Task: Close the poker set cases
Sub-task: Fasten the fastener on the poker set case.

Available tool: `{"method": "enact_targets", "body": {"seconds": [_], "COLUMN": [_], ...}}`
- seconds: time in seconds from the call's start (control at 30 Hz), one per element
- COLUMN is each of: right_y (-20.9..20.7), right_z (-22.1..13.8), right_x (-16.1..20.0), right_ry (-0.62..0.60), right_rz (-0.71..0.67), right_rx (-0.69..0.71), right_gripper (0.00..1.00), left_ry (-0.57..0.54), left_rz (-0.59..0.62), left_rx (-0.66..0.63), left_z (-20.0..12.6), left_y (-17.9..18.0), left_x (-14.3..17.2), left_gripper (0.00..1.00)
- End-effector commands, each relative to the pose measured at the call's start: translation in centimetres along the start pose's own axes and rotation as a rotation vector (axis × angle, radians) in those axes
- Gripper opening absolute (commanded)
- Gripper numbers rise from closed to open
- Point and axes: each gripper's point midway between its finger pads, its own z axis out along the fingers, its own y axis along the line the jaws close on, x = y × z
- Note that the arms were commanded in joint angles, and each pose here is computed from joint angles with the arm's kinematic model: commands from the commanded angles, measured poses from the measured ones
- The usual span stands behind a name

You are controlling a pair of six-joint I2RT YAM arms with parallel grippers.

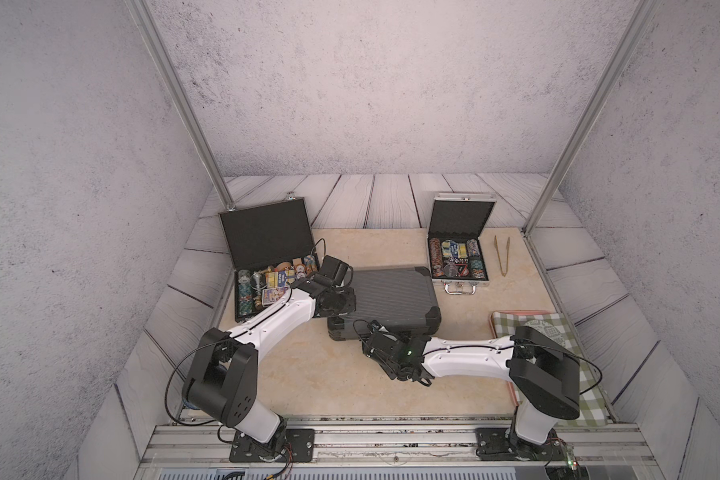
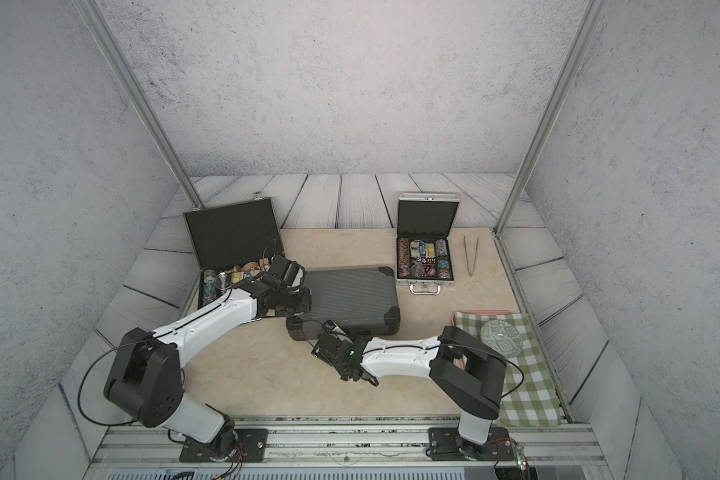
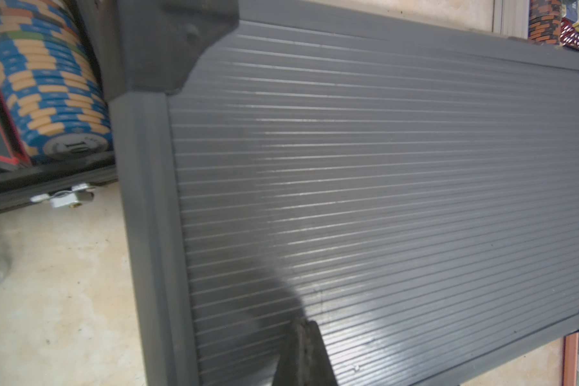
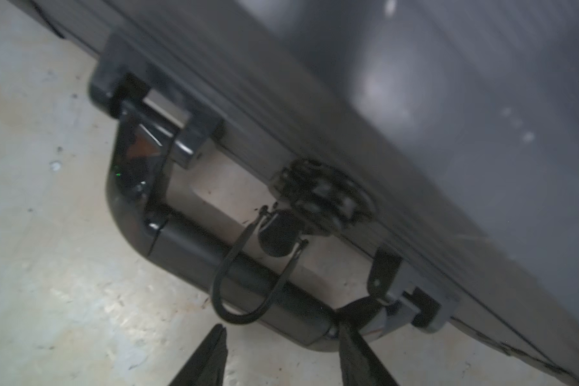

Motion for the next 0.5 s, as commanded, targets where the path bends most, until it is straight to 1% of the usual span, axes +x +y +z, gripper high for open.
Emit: {"method": "enact_targets", "body": {"seconds": [0.0,0.17,0.47], "right_y": [-1.5,-1.2,-1.6], "right_z": [0.6,0.0,-1.4], "right_x": [-0.1,-1.1,-2.5], "right_ry": [-0.02,-0.083,-0.146], "right_rz": [-0.027,0.015,0.116], "right_rx": [0.111,0.073,0.037], "right_gripper": [0.53,0.52,0.51], "left_ry": [0.064,0.069,0.072], "left_rz": [-0.007,-0.01,-0.015], "left_rx": [-0.081,-0.083,-0.08], "left_z": [0.2,0.4,0.6], "left_y": [2.2,2.3,2.4], "left_x": [1.5,1.8,1.9], "left_gripper": [0.0,0.0,0.0]}}
